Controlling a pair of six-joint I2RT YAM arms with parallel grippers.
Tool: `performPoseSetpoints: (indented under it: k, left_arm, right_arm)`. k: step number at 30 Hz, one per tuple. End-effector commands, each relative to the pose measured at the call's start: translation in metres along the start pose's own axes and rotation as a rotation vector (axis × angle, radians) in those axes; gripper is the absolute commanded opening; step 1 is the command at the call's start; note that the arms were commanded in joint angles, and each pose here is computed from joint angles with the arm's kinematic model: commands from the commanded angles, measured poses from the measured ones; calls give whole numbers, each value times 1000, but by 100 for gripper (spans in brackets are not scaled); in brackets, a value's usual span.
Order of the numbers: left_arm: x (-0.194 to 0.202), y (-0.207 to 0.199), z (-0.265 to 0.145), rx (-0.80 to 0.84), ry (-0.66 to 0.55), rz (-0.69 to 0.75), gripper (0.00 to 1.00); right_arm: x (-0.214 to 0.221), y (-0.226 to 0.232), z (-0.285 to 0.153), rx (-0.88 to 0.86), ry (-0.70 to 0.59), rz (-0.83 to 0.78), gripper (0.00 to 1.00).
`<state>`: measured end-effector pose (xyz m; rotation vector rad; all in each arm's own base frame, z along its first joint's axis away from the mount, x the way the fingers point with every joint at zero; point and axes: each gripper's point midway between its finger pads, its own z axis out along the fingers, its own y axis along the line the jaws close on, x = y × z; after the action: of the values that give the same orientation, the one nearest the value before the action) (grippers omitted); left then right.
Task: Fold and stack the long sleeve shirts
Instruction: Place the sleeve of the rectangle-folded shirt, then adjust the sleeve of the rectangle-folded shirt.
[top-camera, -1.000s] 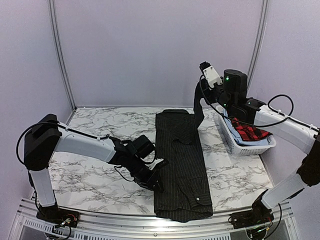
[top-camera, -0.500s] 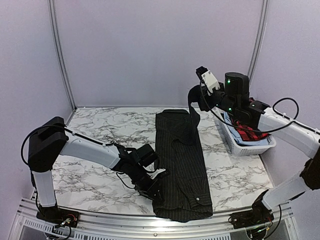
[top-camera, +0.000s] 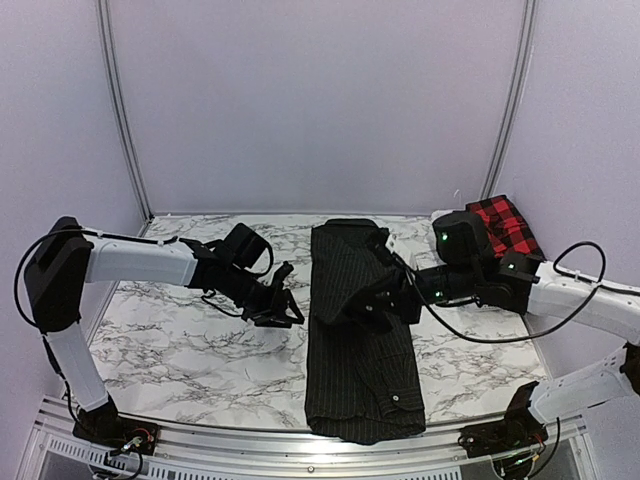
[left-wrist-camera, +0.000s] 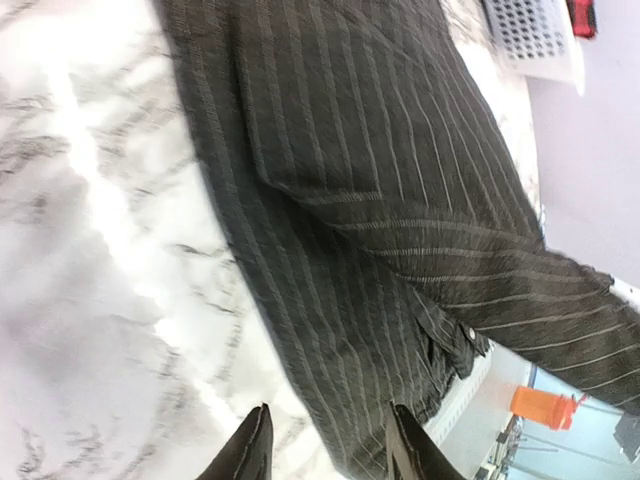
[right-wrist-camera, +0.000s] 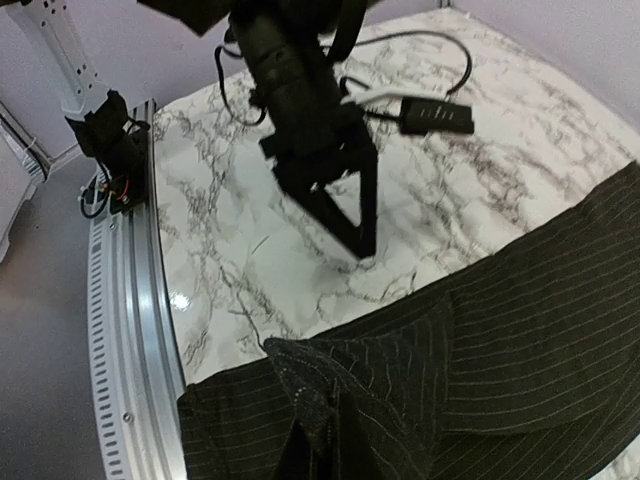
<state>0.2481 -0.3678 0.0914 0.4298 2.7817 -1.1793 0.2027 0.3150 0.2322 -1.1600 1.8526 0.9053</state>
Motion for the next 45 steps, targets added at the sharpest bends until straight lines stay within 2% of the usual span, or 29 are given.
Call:
performPoseSetpoints:
  k: [1, 8, 18, 19, 22, 26, 28, 30, 33, 37, 41, 45]
  left_arm:
    - [-19, 1, 2, -11, -29, -1, 41]
    - [-41, -3, 18, 6, -30, 11, 41]
    - [-41, 2, 21, -12, -33, 10, 42]
    - [-40, 3, 21, -13, -33, 9, 42]
    - [-38, 4, 21, -16, -30, 10, 43]
    - [-36, 6, 22, -19, -26, 11, 44]
    - [-37, 7, 23, -22, -26, 11, 45]
    - [-38, 9, 23, -28, -29, 11, 45]
    - [-39, 10, 25, -32, -31, 16, 45]
    - [-43, 8, 27, -34, -37, 29, 45]
    - [-43, 12, 27, -45, -39, 25, 45]
    - [-38, 16, 29, -51, -27, 19, 45]
  right_arm:
    - [28, 16, 1, -51, 79, 160, 0]
    - [53, 28, 11, -94, 144, 224, 0]
    - [68, 56, 27, -161, 213, 204, 1]
    - [75, 57, 30, -164, 235, 209, 4]
    - [92, 63, 35, -177, 295, 217, 20]
    - [92, 64, 30, -149, 305, 199, 49]
    - [81, 61, 25, -120, 274, 185, 58]
    - [73, 50, 23, -51, 249, 184, 62]
    - [73, 18, 26, 120, 265, 209, 62]
    - [107, -16, 34, 281, 401, 281, 59]
    - [146, -33, 31, 334, 470, 409, 53]
    - [164, -35, 20, 365, 446, 517, 48]
